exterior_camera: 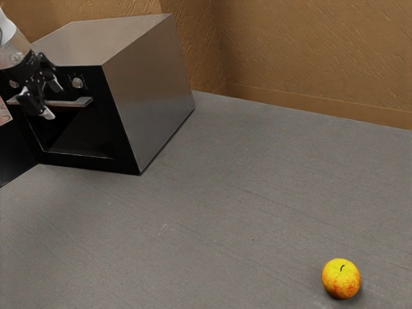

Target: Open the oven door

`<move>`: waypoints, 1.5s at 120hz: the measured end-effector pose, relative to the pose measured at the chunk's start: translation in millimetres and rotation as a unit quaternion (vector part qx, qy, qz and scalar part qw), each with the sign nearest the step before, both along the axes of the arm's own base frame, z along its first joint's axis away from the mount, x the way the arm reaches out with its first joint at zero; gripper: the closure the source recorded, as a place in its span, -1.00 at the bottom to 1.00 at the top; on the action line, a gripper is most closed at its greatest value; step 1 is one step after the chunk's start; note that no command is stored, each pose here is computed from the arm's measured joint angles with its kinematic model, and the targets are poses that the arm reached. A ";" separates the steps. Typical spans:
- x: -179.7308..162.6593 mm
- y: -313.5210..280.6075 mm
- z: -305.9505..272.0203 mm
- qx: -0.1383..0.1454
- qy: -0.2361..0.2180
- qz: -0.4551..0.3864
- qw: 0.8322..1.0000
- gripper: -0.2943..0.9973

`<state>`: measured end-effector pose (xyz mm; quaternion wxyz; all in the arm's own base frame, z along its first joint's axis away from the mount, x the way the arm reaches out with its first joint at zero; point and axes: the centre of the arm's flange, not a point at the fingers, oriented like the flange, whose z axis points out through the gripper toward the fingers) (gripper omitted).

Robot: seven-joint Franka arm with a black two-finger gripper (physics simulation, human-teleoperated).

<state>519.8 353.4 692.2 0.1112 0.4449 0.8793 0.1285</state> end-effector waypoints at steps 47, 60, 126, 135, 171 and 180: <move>-10.3 71.3 -18.4 0.066 -0.041 -0.060 0.995 -0.54; -11.4 79.5 -21.2 0.080 -0.043 -0.077 0.993 -0.54; -21.9 107.0 -29.8 0.116 -0.041 -0.127 0.984 -0.54; -14.5 106.8 -39.4 0.114 -0.039 -0.137 0.983 -0.54; -1.8 109.2 -57.9 0.117 -0.036 -0.157 0.980 -0.54; 0.1 109.8 -60.3 0.119 -0.036 -0.160 0.979 -0.54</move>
